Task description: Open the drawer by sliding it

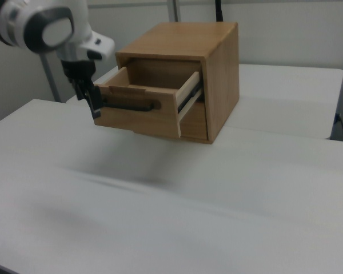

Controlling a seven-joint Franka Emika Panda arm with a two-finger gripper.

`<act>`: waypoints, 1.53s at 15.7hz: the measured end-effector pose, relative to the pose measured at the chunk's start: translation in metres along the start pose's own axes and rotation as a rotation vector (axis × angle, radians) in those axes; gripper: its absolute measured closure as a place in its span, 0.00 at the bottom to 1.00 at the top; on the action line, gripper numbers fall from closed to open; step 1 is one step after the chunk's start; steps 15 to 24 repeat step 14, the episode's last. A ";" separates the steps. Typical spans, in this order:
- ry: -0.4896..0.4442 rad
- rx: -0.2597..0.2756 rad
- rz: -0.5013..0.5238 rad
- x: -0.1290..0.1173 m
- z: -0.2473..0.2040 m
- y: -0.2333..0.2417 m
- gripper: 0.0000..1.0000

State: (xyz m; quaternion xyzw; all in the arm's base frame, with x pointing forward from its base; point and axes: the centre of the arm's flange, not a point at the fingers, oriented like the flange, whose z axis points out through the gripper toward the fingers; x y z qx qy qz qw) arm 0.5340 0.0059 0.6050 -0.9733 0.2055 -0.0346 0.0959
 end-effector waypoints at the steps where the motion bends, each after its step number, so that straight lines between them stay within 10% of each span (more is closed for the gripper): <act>1: -0.012 -0.064 -0.107 -0.006 -0.012 0.000 0.00; 7: -0.082 -0.273 -0.393 -0.026 -0.022 -0.007 0.00; 24: -0.081 -0.283 -0.351 0.002 -0.030 0.013 0.00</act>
